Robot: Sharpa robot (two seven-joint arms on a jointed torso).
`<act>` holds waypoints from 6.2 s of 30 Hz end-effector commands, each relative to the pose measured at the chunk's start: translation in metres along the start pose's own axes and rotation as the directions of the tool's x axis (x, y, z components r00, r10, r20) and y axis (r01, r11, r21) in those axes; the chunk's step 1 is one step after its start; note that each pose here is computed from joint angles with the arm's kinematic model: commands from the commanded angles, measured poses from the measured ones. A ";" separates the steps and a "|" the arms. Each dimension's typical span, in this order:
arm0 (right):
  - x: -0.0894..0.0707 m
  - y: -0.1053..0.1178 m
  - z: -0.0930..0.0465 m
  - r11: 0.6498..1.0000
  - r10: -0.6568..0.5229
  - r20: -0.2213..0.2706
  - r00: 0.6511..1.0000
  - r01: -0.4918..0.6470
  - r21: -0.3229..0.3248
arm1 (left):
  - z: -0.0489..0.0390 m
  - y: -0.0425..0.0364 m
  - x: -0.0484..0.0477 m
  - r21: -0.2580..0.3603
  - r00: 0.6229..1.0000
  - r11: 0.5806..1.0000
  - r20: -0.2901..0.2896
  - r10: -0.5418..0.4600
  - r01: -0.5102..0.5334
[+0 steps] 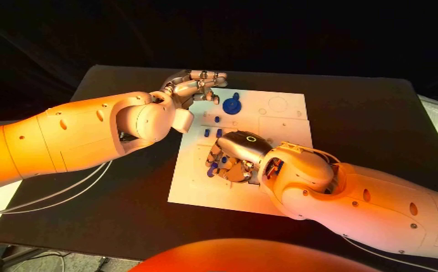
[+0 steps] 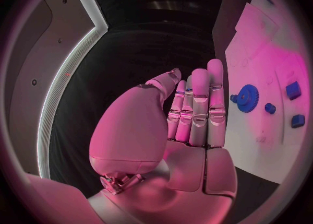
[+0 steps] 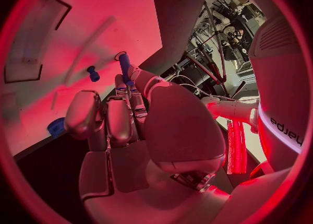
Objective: Assemble the parts on the task board
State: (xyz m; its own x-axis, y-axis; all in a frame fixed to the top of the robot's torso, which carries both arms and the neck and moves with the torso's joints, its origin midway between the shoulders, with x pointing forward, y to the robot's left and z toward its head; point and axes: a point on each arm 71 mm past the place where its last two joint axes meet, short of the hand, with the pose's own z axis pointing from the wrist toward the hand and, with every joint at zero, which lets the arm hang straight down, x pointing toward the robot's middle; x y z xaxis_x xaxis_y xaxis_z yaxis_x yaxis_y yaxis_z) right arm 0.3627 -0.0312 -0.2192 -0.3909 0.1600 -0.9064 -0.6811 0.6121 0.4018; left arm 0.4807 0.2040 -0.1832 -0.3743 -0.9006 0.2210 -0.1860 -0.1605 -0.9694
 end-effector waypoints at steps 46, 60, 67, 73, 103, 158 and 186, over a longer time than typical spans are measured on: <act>-0.012 -0.001 -0.019 1.000 -0.009 0.157 0.988 0.011 -0.015 | -0.0005 -0.0001 0.0004 -0.004 1.000 1.000 -0.024 -0.002 0.002; -0.050 -0.072 -0.106 0.919 0.174 0.153 0.973 -0.216 0.329 | -0.0027 -0.0004 -0.0014 -0.004 1.000 1.000 -0.023 -0.001 0.001; -0.042 -0.098 -0.136 0.839 0.133 0.092 0.987 -0.161 0.520 | -0.0033 0.0008 0.0014 -0.006 1.000 1.000 -0.031 -0.003 0.003; -0.028 -0.101 -0.139 0.813 0.129 0.050 0.990 -0.135 0.567 | -0.0036 0.0014 0.0018 -0.008 0.999 1.000 -0.032 -0.004 0.004; 0.001 -0.097 -0.111 0.823 0.140 -0.043 0.989 -0.092 0.561 | -0.0050 0.0027 -0.0018 -0.019 1.000 1.000 -0.025 -0.002 0.002; 0.001 -0.072 -0.090 0.770 0.359 0.104 0.928 -0.357 0.529 | -0.0053 0.0036 0.0021 -0.027 0.999 1.000 -0.044 0.000 -0.001; 0.000 -0.068 -0.086 0.819 0.279 0.067 0.958 -0.274 0.504 | -0.0054 0.0039 0.0021 -0.033 0.999 0.999 -0.049 -0.001 -0.001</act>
State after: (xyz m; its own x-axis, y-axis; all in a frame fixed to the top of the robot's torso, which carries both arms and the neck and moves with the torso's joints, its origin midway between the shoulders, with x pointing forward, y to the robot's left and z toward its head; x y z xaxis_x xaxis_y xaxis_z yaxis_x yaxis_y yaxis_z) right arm 0.3571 -0.1416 -0.2367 -0.5282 0.4156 -0.7405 -0.0994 0.8358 0.5400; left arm 0.4750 0.2063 -0.1871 -0.3977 -0.8904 0.2213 -0.2189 -0.1422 -0.9653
